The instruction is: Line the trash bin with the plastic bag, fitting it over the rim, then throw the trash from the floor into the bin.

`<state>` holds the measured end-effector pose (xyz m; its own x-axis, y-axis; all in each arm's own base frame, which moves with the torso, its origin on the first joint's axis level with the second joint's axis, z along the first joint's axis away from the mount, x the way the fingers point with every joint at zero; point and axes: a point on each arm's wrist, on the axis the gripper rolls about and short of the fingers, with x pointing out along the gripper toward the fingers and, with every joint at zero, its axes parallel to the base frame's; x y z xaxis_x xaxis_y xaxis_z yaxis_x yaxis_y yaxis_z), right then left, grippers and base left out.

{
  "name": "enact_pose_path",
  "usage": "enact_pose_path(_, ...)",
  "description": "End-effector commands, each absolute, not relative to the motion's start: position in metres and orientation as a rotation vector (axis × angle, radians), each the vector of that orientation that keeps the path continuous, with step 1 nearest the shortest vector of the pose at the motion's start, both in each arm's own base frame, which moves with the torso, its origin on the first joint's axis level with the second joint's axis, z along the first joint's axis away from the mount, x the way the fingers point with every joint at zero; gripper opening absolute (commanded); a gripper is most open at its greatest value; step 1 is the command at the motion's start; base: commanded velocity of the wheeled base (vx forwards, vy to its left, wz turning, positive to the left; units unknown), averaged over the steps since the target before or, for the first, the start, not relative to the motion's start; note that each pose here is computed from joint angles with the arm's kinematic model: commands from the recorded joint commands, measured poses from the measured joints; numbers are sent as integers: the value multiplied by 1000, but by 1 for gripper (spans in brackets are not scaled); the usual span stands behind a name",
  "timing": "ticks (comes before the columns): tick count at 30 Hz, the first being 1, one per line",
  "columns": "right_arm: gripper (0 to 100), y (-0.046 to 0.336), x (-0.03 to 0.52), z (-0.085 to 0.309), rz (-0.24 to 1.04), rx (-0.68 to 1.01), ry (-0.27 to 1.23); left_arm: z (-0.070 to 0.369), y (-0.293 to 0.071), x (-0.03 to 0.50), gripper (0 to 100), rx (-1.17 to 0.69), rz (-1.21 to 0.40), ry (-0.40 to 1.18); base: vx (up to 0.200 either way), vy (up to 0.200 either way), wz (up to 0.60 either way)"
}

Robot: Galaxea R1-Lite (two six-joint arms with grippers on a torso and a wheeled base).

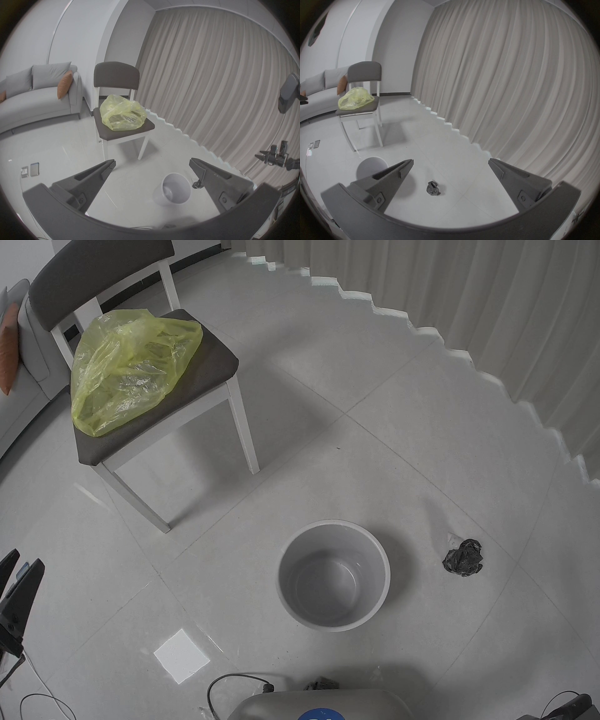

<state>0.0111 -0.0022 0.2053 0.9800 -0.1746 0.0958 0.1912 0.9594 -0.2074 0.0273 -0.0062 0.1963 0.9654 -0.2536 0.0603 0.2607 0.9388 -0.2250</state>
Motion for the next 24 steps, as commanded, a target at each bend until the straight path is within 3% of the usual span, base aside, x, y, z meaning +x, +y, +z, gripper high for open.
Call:
enact_pose_path(1, 100, -1, 5, 203, -165, -220, -104, 195, -7, 33, 100, -239, -279, -5, 0, 0, 0)
enact_pose_path(13, 100, 1, 6, 201, -98, -220, -107, 198, -8, 44, 100, -242, -262, 24, 0, 0, 0)
enact_pose_path(19, 100, 1, 6, 207, -62, -204, -120, 243, -4, 102, 100, -203, -141, -16, 0, 0, 0)
enact_pose_path(24, 100, 1, 9, 211, -49, -204, -115, 275, 25, 189, 100, -84, 70, 20, 0, 0, 0)
